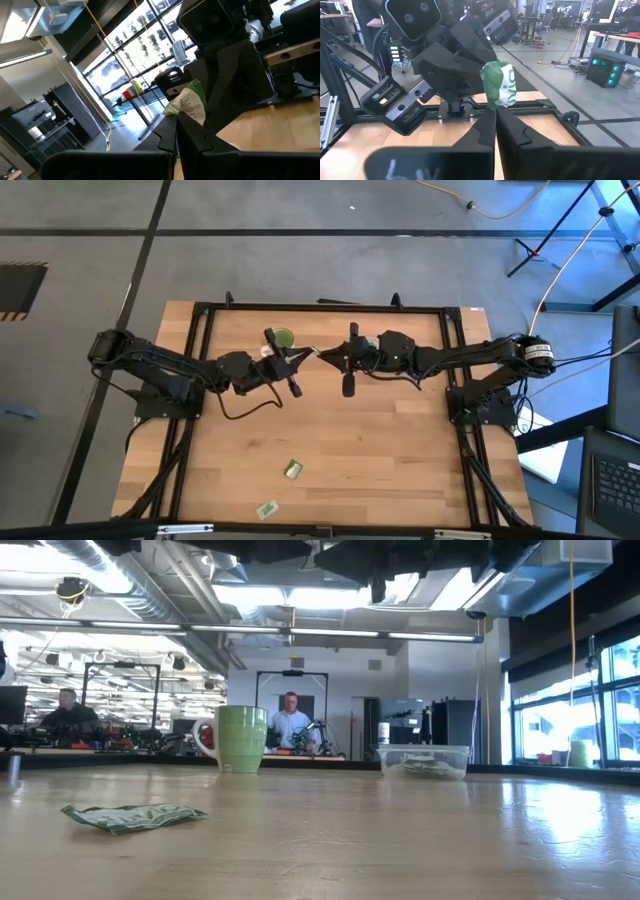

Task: Pick and place items into bin
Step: Put the green truvia packet into the transparent bin

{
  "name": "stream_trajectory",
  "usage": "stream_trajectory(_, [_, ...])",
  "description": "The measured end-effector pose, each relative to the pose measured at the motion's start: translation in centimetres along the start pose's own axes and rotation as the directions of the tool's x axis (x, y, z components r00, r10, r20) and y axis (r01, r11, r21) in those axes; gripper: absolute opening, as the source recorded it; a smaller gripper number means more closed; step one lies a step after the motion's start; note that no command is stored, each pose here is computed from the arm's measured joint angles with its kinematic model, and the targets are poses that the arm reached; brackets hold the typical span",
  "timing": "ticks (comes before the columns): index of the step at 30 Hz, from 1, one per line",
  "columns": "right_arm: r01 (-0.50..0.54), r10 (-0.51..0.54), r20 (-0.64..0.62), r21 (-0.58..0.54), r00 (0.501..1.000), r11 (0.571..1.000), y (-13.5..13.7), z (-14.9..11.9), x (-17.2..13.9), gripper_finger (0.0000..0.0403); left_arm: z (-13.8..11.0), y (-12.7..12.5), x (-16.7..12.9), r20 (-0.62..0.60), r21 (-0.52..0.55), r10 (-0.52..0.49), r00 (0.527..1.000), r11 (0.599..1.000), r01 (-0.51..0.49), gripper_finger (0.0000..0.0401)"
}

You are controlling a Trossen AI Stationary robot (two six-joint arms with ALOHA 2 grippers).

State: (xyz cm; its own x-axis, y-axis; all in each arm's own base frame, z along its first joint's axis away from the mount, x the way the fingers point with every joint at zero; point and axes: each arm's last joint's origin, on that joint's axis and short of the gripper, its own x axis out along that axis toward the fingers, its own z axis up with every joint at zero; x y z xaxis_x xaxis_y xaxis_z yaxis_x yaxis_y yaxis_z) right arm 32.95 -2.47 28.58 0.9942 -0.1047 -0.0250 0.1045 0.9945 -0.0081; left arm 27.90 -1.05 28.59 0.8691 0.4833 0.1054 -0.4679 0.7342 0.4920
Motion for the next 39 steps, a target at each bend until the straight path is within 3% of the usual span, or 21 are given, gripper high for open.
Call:
stream_trajectory(6, [0.002,-0.002,-0.031,0.002,1.000,1.000,0.0,-0.3,0.0,0.0003,-0.3,-0.2,-0.1,-0.053,0.023,0.022,0.998,1.000,-0.021,0.0017])
stream_trajectory(16, [0.080,-0.077,-0.120,0.013,0.990,0.997,-1.4,0.8,-2.0,0.0001,-0.8,-0.1,-1.5,-0.233,0.029,0.096,0.968,0.995,-0.092,0.0120])
stream_trajectory(19, [0.153,-0.131,-0.240,0.077,0.962,0.985,-2.9,0.9,-3.9,0.0001,-1.3,0.0,-2.4,-0.287,-0.048,-0.006,0.958,0.999,-0.008,0.0130])
stream_trajectory(21, [0.240,-0.179,-0.351,0.140,0.919,0.960,-4.4,0.5,-5.3,0.0001,-1.6,0.0,-3.1,-0.305,-0.143,-0.146,0.941,0.984,0.106,0.0130])
stream_trajectory(25, [0.426,-0.255,-0.565,0.193,0.785,0.884,-7.3,-1.1,-7.6,0.0000,-2.2,-0.3,-3.8,-0.287,-0.321,-0.445,0.848,0.879,0.353,0.0119])
stream_trajectory(29, [0.449,-0.149,-0.697,0.270,0.702,0.851,-9.5,-3.1,-8.3,0.0000,-2.4,-1.0,-4.2,-0.231,-0.425,-0.649,0.725,0.737,0.525,0.0106])
stream_trajectory(34, [0.434,-0.008,-0.765,0.357,0.644,0.827,-11.6,-6.0,-7.6,0.0000,-2.4,-1.4,-4.5,-0.185,-0.518,-0.753,0.632,0.621,0.589,0.0095])
stream_trajectory(39, [0.437,0.064,-0.815,0.372,0.575,0.819,-13.0,-8.8,-7.2,0.0000,-2.5,-1.6,-4.7,-0.182,-0.583,-0.790,0.586,0.566,0.582,0.0089])
